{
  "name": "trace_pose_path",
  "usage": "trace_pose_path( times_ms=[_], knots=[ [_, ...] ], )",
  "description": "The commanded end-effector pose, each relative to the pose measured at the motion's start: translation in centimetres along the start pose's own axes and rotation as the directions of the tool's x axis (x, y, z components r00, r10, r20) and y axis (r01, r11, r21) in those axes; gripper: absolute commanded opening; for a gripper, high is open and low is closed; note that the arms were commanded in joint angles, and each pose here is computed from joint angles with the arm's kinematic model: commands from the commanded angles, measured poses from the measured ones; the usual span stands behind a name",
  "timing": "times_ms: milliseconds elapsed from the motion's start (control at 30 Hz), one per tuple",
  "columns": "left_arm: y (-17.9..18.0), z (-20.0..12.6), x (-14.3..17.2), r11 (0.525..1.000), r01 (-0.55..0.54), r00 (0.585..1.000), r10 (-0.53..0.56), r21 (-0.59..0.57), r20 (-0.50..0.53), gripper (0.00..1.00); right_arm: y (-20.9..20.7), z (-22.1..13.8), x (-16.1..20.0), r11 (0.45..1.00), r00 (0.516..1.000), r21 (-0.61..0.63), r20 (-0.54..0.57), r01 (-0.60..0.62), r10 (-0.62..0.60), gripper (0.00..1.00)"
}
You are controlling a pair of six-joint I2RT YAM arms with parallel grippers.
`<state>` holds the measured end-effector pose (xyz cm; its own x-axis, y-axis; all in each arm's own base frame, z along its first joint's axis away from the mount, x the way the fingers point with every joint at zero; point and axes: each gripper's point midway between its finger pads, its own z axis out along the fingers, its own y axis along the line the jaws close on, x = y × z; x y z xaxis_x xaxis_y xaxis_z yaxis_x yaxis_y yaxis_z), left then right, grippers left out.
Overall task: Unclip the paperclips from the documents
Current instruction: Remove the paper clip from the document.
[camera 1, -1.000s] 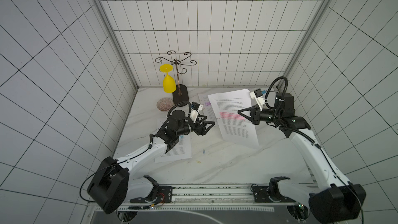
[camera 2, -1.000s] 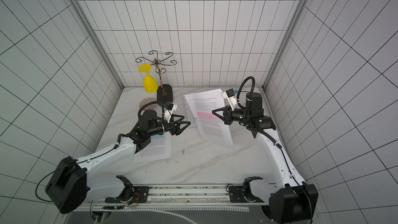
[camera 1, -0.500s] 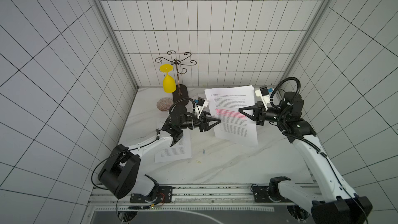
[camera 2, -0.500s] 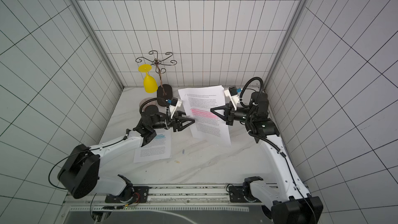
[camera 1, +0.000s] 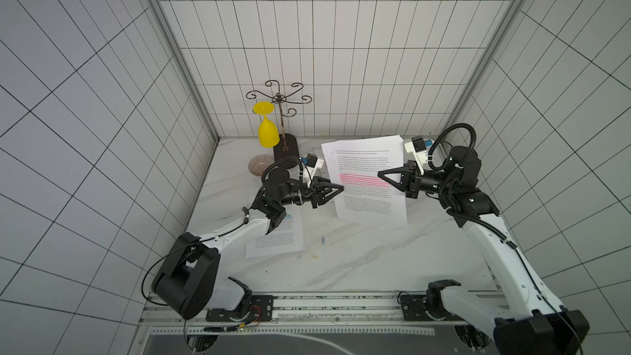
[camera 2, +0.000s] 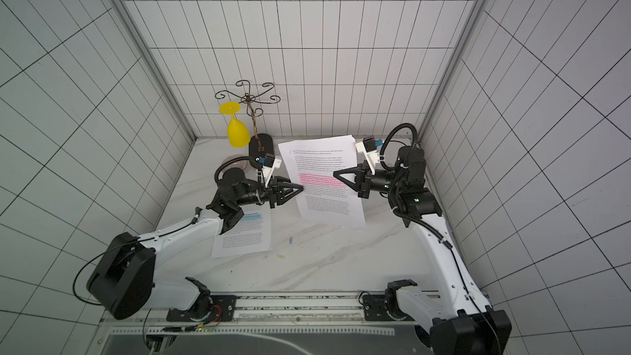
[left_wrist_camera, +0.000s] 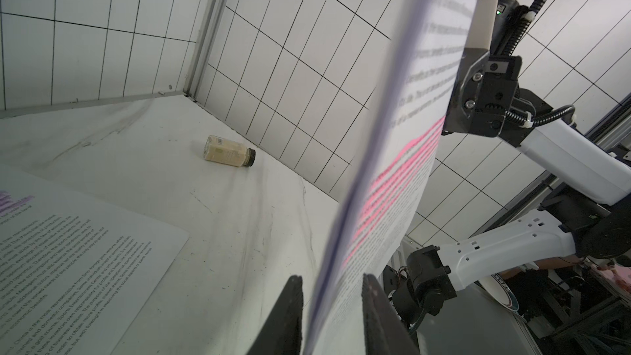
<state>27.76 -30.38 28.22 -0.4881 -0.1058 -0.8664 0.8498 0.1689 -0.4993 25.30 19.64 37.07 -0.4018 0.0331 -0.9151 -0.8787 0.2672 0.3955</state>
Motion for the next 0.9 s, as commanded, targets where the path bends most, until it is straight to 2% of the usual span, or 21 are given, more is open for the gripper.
trace_pose_path(
  times_ms=[0,33,167,400,567,867],
  knots=[
    [0.1,-0.6,-0.4,1.000,-0.011,1.000,0.011,-0.025,0.022,0.28,0.1,0.2,1.7,1.000,1.000,-0.025,-0.015,-0.019,0.018,0.00],
    [0.1,-0.6,-0.4,1.000,-0.011,1.000,0.012,-0.023,0.023,0.25,0.1,0.2,1.7,1.000,1.000,-0.025,-0.015,-0.018,0.018,0.00],
    [0.3,-0.4,-0.2,1.000,0.005,1.000,-0.005,-0.016,0.014,0.01,0.1,0.2,2.0,0.999,1.000,-0.023,-0.017,-0.023,0.023,0.00],
    [0.6,-0.6,0.8,0.999,0.036,0.999,-0.037,-0.022,-0.007,0.00,-0.6,0.1,1.6,1.000,1.000,0.007,-0.008,-0.014,0.014,0.00],
    [1.6,-1.3,2.0,0.995,0.064,0.997,-0.067,-0.075,-0.043,0.00,-2.6,-1.1,0.8,0.995,0.999,0.089,0.027,-0.032,0.030,0.00],
    [3.8,-3.4,4.1,0.980,0.097,0.990,-0.113,-0.171,-0.088,0.00,-4.5,-2.4,0.1,0.986,0.997,0.161,0.057,-0.051,0.043,0.00]
  ],
)
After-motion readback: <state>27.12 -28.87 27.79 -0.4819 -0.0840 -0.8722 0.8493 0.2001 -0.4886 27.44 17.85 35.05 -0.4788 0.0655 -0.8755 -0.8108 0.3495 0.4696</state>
